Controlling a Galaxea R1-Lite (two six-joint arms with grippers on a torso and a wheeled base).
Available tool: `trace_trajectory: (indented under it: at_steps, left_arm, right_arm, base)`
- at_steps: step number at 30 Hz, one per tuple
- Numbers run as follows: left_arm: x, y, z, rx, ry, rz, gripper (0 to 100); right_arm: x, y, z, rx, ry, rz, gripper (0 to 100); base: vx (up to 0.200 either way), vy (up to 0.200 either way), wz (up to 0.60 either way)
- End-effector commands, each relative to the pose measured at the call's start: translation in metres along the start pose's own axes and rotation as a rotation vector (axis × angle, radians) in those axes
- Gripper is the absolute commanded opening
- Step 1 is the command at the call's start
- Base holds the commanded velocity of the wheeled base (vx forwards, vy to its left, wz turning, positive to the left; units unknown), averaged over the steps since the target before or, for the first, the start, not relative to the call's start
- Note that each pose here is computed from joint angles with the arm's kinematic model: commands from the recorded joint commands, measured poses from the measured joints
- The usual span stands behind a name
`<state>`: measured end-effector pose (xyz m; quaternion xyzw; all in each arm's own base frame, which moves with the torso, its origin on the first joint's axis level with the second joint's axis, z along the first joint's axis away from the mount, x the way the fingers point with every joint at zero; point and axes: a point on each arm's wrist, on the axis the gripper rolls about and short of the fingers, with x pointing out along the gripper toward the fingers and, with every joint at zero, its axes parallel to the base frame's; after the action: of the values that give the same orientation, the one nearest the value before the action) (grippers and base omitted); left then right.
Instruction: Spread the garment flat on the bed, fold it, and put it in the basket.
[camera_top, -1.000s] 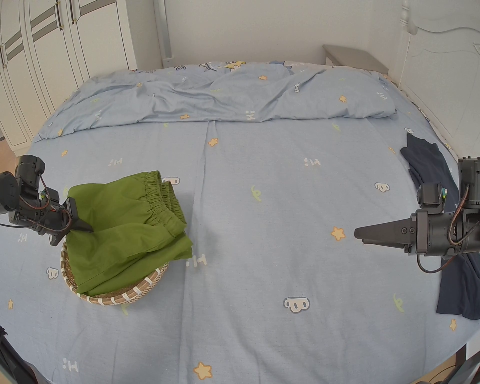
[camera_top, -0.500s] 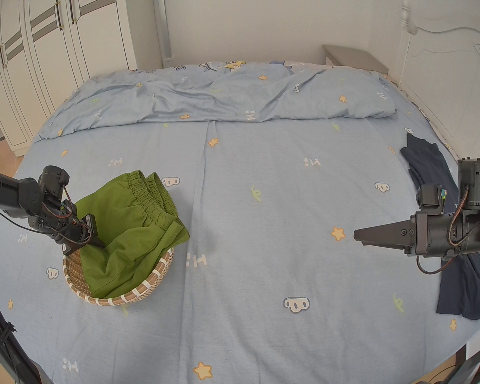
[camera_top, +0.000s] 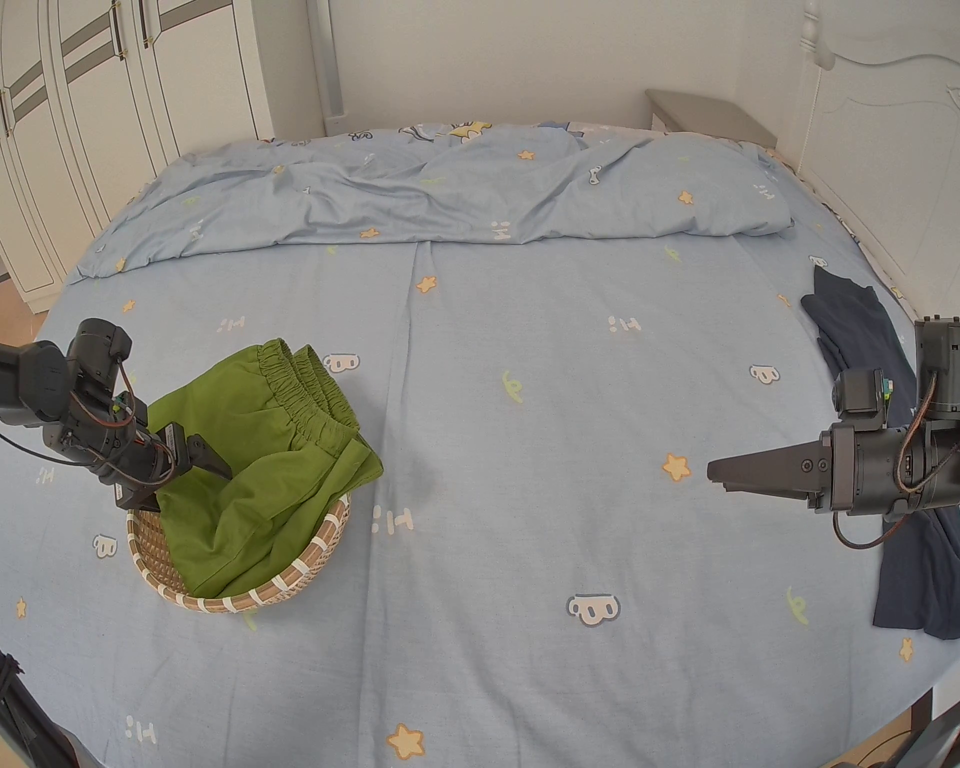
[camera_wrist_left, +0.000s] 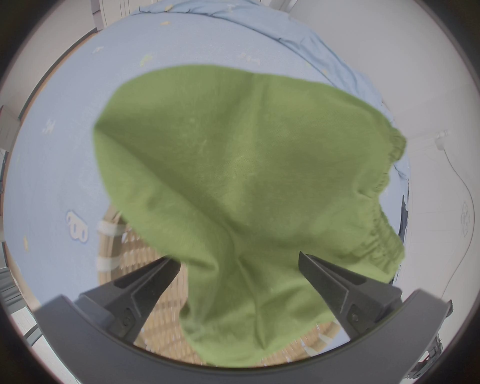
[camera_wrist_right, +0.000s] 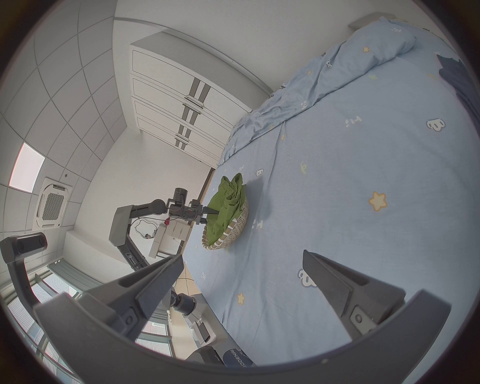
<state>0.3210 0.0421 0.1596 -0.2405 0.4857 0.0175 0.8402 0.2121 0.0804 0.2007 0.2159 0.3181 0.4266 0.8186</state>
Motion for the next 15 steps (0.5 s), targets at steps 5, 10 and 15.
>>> trace_trajectory:
  at_steps: [5, 10, 15]
  left_arm:
    - [-0.089, -0.025, -0.028, 0.098, -0.119, -0.029, 100]
    - [-0.134, -0.049, -0.069, 0.182, -0.204, -0.053, 100]
    - [-0.183, -0.058, -0.122, 0.152, -0.424, 0.052, 100]
  right_arm:
    - [0.0, 0.001, -0.001, -0.008, 0.002, 0.0, 100]
    - [-0.022, 0.018, -0.01, -0.076, -0.077, -0.055, 100]
    - [-0.072, 0.03, -0.036, -0.182, -0.212, -0.135, 100]
  base:
    - [0.0, 0.0, 0.0]
    - [0.0, 0.0, 0.0]
    - [0.0, 0.0, 0.0]
